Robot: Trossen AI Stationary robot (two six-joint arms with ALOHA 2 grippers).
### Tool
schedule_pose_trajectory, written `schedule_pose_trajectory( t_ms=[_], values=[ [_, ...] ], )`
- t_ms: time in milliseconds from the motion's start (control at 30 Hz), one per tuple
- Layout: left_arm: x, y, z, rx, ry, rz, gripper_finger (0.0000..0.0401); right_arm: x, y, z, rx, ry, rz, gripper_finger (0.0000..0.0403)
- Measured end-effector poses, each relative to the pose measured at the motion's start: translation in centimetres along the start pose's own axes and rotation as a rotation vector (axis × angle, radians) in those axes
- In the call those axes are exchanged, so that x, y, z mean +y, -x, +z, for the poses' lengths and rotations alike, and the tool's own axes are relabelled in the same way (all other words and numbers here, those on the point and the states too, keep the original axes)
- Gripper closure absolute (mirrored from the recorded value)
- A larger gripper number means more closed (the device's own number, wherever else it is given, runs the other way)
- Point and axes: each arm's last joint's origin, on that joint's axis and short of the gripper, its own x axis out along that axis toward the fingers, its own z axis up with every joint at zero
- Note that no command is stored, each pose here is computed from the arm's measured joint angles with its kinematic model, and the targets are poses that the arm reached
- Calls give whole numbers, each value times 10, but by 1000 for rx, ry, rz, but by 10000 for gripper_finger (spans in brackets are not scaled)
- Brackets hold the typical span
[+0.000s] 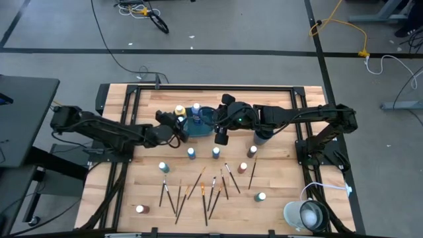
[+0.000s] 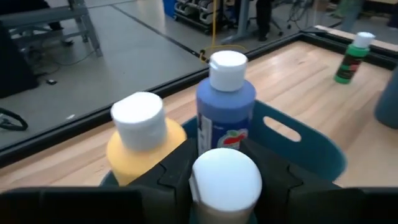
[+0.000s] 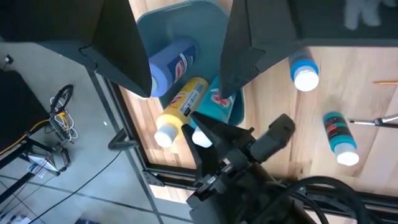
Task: Pick & Place Paint Supplies
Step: Put the big light blue paint bottle into the blue bin
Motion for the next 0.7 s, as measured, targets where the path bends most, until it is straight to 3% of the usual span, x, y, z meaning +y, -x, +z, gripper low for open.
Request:
schedule_pose_trajectory(
  t_ms=[133, 467, 700],
  values=[
    [2, -4, -1, 6, -3, 21, 255, 0, 0, 0, 1, 1, 0, 211],
    [2, -6, -1, 17, -48, 2, 270, 0, 0, 0, 4, 1, 1, 211],
    [3, -6, -1, 10, -69, 26, 235, 0, 0, 0, 4, 1, 1, 211]
  ],
)
